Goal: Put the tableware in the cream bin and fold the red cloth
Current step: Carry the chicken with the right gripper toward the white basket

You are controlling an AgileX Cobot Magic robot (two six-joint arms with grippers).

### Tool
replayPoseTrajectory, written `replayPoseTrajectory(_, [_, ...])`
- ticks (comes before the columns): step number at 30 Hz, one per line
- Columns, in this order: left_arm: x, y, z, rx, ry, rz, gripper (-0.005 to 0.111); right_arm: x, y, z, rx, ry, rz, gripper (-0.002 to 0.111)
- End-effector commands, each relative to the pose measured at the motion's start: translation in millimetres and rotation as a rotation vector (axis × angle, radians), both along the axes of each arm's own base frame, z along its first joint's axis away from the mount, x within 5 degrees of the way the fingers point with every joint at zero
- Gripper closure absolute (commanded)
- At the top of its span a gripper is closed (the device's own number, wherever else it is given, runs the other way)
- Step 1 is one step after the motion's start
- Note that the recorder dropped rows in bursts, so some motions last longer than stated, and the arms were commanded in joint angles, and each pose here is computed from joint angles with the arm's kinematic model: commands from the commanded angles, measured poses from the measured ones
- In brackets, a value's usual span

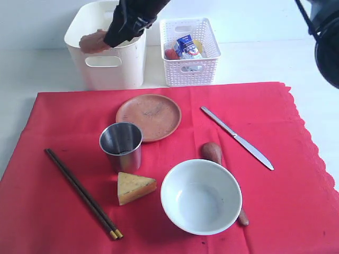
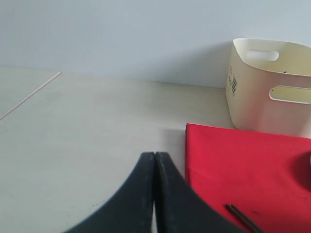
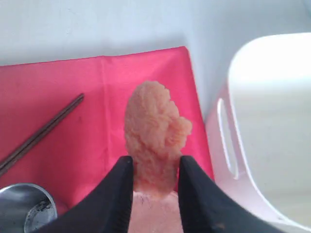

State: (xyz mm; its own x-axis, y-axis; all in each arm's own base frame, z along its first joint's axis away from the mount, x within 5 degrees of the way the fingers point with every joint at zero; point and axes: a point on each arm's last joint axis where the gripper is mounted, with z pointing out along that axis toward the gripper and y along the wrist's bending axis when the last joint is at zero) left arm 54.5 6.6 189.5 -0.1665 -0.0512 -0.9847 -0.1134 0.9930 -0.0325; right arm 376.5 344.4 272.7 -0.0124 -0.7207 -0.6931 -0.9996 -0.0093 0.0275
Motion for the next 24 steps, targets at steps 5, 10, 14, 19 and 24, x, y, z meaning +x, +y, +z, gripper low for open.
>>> replayPoseTrajectory(5, [0.2, 0.1, 0.4, -0.003, -0.002, 0.003, 0.105, 42.1, -59.5, 13.0, 0.032, 0.047, -0.197, 0.108])
replayPoseTrajectory(10, [0.2, 0.1, 0.4, -0.003, -0.002, 0.003, 0.105, 57.4, -83.4, 13.1, 0.036, 0.058, -0.264, 0.108])
replayPoseTrajectory(14, [0.2, 0.1, 0.4, -0.003, -0.002, 0.003, 0.105, 61.3, -88.8, 11.0, 0.034, 0.064, -0.279, 0.108])
replayPoseTrajectory(19, [0.2, 0.1, 0.4, -0.003, -0.002, 0.003, 0.105, 90.4, -110.8, -6.0, 0.062, 0.112, -0.518, 0.108])
replayPoseTrajectory(24, [0.2, 0.1, 0.4, -0.003, -0.002, 0.003, 0.105, 113.6, -125.5, -36.1, 0.083, 0.167, -0.670, 0.108])
